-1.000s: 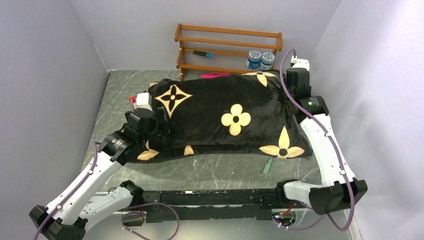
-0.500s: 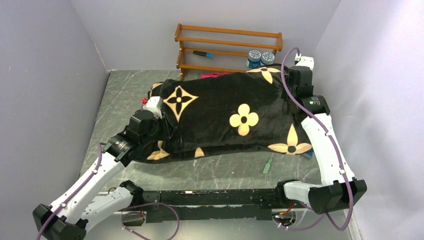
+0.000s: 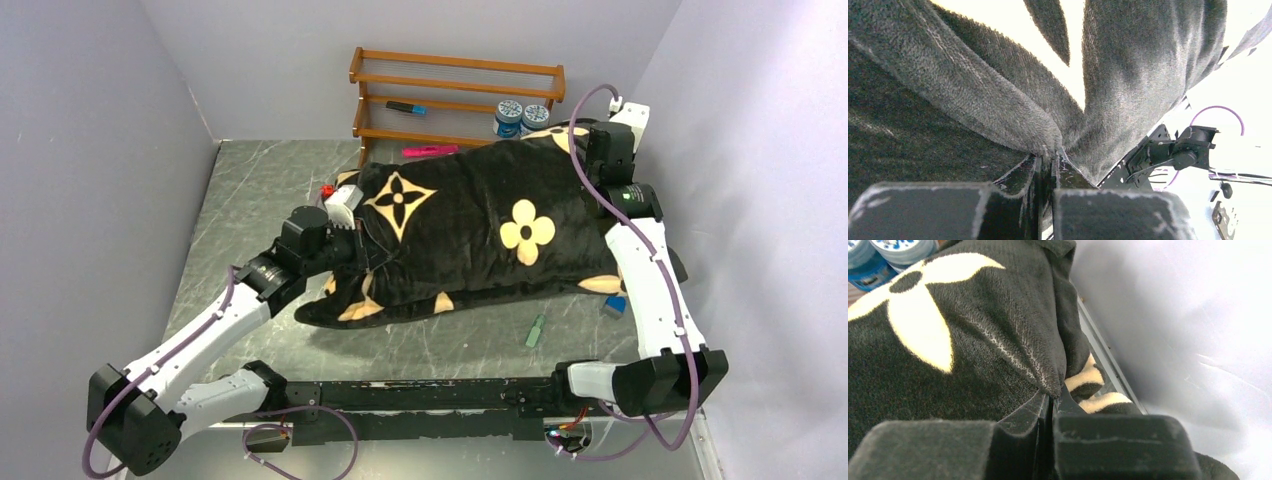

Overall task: Remove the pillowcase from the pillow
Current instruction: Remove the pillow from the pillowcase.

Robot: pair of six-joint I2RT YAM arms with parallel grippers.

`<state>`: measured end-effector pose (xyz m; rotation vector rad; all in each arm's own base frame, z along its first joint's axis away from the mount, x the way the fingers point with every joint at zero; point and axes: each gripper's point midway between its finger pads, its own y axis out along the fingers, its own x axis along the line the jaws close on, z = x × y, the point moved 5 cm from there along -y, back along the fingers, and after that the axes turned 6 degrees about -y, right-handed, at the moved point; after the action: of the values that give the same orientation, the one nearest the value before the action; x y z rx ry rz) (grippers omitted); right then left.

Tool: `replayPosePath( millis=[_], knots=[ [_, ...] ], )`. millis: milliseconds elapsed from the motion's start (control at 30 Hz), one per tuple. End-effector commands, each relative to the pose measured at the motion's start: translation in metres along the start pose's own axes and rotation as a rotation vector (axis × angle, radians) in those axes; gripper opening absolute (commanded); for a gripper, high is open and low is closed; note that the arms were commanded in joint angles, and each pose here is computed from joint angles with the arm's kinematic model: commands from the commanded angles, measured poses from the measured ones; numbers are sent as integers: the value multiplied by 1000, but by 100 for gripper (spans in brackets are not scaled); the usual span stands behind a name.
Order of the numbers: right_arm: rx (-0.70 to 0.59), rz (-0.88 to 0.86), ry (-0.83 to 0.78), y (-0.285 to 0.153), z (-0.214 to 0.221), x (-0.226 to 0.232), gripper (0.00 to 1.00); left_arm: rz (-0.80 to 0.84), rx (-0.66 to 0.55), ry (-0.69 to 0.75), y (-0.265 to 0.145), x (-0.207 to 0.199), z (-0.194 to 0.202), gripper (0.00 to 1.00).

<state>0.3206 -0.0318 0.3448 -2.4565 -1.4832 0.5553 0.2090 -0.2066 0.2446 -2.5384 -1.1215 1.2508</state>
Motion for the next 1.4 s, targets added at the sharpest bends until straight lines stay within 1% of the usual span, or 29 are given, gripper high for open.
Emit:
replayPosePath(
  millis=[0, 67, 100, 167, 233, 300, 467, 500, 567, 600, 767, 900, 967, 1033, 1100, 1200, 1333, 1367],
  knots=[
    [-108, -55, 74, 0, -25, 10, 0, 228, -46, -1, 1, -45, -13, 14],
    [-75, -91, 57, 1, -15, 16, 0, 192, -39, -21, 3, -37, -8, 22],
    [-59, -101, 53, 1, -11, 18, 4, 172, -37, -29, 3, -34, -6, 27],
    [-30, -121, 41, 0, -4, 20, 15, 130, -41, -39, 1, -27, -4, 39],
    [-11, -136, 33, -2, 0, 21, 29, 84, -49, -37, -3, -23, -4, 46],
    [-6, -143, 26, -7, 0, 19, 39, 17, -62, -39, -9, -16, -5, 53],
    [-8, -228, 17, -23, -3, 24, 53, -165, -159, -17, -30, 1, -17, 73],
    [-7, -257, 17, -27, -3, 28, 55, -184, -167, -13, -35, 2, -18, 77],
    [-11, -323, 21, -36, -3, 40, 59, -272, -209, -12, -43, 12, -23, 85],
    [-14, -353, 22, -42, -3, 47, 61, -307, -222, -12, -47, 16, -24, 87],
    [-21, -489, -36, -82, 8, 106, 69, -403, -238, -8, -57, 28, -24, 96],
    [-13, -600, -70, -113, 20, 150, 74, -498, -259, -6, -69, 39, -24, 96],
    [-12, -658, -81, -129, 25, 169, 76, -549, -295, 20, -80, 43, -30, 96],
    [-12, -723, -109, -153, 33, 192, 78, -565, -308, 51, -87, 43, -33, 96],
    [-14, -760, -137, -171, 40, 209, 80, -554, -306, 70, -90, 40, -34, 96],
    [-22, -796, -186, -194, 50, 232, 82, -495, -288, 78, -88, 34, -31, 96],
    [-32, -801, -259, -210, 61, 258, 86, -403, -273, 58, -81, 26, -27, 96],
    [-35, -803, -273, -213, 62, 263, 89, -386, -267, 50, -79, 24, -25, 96]
  ],
)
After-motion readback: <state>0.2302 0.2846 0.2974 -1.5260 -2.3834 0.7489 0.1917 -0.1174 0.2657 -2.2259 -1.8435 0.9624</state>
